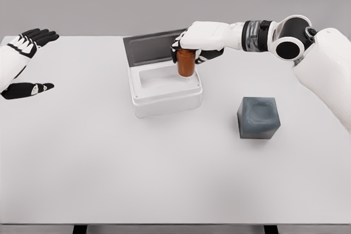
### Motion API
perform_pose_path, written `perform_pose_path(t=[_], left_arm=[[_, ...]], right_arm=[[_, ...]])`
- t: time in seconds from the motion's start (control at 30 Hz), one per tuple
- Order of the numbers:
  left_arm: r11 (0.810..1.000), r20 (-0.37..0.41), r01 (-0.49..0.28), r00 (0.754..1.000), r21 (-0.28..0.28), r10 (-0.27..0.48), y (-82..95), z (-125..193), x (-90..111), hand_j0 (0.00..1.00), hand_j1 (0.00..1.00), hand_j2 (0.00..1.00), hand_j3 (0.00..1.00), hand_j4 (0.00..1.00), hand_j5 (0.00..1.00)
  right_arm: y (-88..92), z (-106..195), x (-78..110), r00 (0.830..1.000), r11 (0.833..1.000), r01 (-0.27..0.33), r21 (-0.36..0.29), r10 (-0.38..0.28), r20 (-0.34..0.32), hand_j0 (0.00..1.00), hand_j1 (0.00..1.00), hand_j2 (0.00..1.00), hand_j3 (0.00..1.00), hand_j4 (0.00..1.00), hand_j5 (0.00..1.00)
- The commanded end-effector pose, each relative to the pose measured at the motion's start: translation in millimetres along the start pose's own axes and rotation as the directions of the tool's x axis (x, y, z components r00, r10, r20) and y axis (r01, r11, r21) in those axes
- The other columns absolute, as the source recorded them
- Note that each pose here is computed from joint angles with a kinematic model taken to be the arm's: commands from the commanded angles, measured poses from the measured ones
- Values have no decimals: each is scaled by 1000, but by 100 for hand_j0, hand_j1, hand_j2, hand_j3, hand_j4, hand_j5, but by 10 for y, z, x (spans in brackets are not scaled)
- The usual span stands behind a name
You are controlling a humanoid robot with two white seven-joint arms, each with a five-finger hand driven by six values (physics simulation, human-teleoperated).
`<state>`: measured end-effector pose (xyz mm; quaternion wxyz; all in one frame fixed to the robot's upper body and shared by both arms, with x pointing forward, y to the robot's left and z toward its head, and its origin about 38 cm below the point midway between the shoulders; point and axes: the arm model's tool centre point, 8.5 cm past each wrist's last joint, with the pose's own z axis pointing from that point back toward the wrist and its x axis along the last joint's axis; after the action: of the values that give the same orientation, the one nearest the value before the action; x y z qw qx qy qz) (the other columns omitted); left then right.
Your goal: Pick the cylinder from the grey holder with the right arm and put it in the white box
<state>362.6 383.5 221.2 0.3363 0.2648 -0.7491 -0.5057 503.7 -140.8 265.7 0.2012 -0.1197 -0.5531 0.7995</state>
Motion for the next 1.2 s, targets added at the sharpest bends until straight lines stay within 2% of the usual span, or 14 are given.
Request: perform_pose_path(t=[0.0,0.1,0.2,0.27,0.3,0.6,0.7,0.77,0.83,0.93,1.0,1.07,1.13,1.17], left_arm=[[1000,0,-5,1000,4,5,8,1,-1,100,100,100,100,100,100],[1000,0,-5,1000,4,5,8,1,-1,100,100,100,100,100,100],[1000,0,-5,1000,4,5,8,1,-1,100,100,100,100,100,100],[1000,0,-4,1000,4,4,7,1,0,100,100,100,100,100,100],[1000,0,-4,1000,4,4,7,1,0,100,100,100,100,100,100],[1000,0,-4,1000,4,4,7,1,0,100,100,100,100,100,100],[1000,0,-4,1000,4,4,7,1,0,100,100,100,100,100,100],[1000,0,-7,1000,5,7,5,-1,1,100,100,100,100,100,100],[1000,0,-2,1000,6,2,17,-3,-2,100,100,100,100,100,100],[1000,-8,9,1000,3,-9,27,-18,-43,100,100,100,100,100,100],[999,-19,29,999,-15,-30,-1,-18,-89,100,100,100,100,100,100],[993,-20,120,993,-23,-120,79,-160,-167,100,100,100,100,100,100],[982,-24,186,982,-17,-186,89,-329,-218,100,100,100,100,100,100],[979,-29,203,979,-17,-203,75,-403,-242,100,100,100,100,100,100]], right_arm=[[-7,4,-1,1000,1000,3,-4,-3,0,64,64,64,64,64,64],[-36,26,1,1000,1000,-2,-12,2,0,66,66,66,66,66,66],[-72,73,19,1000,1000,-18,-18,18,0,74,74,74,74,74,74],[-73,78,21,1000,1000,-21,-18,21,2,86,86,86,86,86,86],[-73,78,24,1000,1000,-23,-18,23,4,97,97,97,97,97,97],[-216,153,196,995,995,-84,-48,86,44,100,100,100,100,100,100],[-456,522,62,994,984,-111,-140,110,-10,100,100,100,100,100,100],[-540,733,-37,992,977,-120,-176,114,-49,100,100,100,100,100,100],[-495,889,-116,992,975,-109,-191,96,-78,100,100,100,100,100,100],[-309,1269,-288,991,969,-39,-243,7,-131,100,100,100,100,100,100],[29,1541,-391,981,969,22,-248,-69,-182,100,100,100,100,100,100],[336,1660,-335,975,969,62,-238,-111,-195,100,100,100,100,100,100],[422,1758,-240,976,977,47,-206,-89,-200,100,100,100,100,100,100],[484,1831,-162,977,975,59,-213,-100,-187,100,100,100,100,100,100]])
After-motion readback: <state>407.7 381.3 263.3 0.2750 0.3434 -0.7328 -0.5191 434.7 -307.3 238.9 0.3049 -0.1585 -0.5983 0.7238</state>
